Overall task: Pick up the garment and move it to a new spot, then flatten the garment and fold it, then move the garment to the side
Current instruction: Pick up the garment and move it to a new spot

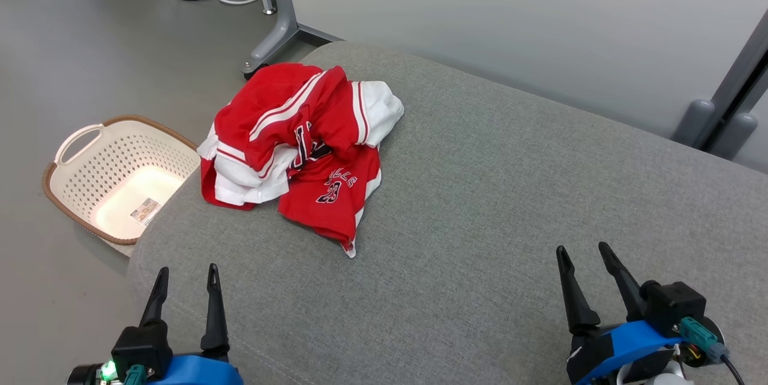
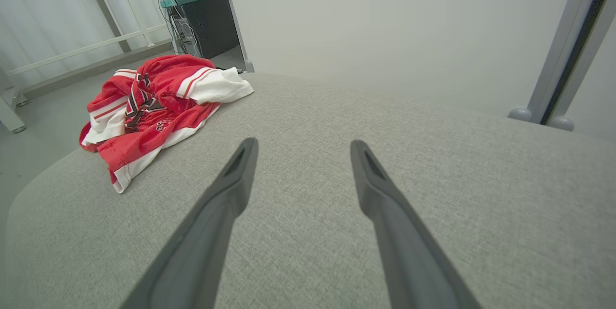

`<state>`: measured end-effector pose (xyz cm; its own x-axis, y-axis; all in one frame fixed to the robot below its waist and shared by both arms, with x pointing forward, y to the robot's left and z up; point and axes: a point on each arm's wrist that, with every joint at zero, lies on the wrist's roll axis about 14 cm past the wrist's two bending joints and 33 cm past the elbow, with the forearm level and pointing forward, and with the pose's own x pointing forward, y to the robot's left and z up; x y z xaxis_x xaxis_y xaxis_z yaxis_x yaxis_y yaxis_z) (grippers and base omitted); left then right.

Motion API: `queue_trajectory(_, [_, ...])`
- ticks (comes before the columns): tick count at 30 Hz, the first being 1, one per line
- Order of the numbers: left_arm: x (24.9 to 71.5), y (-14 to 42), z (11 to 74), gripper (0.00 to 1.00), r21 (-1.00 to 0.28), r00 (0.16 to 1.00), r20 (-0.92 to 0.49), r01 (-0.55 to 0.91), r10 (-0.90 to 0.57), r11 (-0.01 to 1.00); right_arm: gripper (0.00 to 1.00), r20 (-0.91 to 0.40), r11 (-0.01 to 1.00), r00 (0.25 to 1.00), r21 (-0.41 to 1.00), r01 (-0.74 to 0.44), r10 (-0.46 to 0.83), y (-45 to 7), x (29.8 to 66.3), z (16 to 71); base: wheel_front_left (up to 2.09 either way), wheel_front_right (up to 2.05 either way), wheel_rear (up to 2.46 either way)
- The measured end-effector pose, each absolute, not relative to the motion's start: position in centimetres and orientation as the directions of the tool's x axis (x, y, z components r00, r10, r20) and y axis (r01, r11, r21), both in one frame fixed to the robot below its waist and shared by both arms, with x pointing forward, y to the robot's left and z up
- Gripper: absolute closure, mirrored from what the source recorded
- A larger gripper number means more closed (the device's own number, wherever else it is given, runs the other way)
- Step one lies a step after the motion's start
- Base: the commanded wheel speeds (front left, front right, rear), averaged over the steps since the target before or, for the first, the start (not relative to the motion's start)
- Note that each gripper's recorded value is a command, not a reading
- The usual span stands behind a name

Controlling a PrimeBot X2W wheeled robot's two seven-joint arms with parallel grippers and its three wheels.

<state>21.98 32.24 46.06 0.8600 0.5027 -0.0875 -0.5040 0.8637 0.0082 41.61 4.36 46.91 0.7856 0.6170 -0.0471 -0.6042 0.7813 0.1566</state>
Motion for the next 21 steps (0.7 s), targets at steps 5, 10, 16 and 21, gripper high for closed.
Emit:
queue_trajectory(5, [21.7, 32.4, 46.3, 0.00, 0.009, 0.853, -0.080, -0.516, 0.515, 0.856, 0.00, -0.052, 0.777, 0.781, 0.156, -0.609, 0.623, 4.6, 41.6, 46.8, 0.00, 0.00, 0.00])
queue_trajectory(10, [21.8, 32.2, 46.3, 0.00, 0.006, 0.858, -0.080, -0.509, 0.508, 0.861, 0.00, -0.053, 0.782, 0.786, 0.154, -0.603, 0.616, 4.4, 41.7, 46.7, 0.00, 0.00, 0.00])
queue_trajectory(16, [23.6, 32.4, 50.1, 0.00, -0.110, 0.871, 0.022, -0.486, 0.491, 0.867, 0.00, -0.053, 0.798, 0.802, 0.156, -0.582, 0.595, 3.6, 42.1, 46.6, 0.00, 0.00, 0.00])
queue_trajectory(21, [26.0, 33.6, 55.4, 0.00, -0.141, 0.897, 0.073, -0.423, 0.436, 0.895, 0.00, -0.055, 0.808, 0.812, 0.154, -0.569, 0.582, 3.0, 42.4, 46.4, 0.00, 0.00, 0.00])
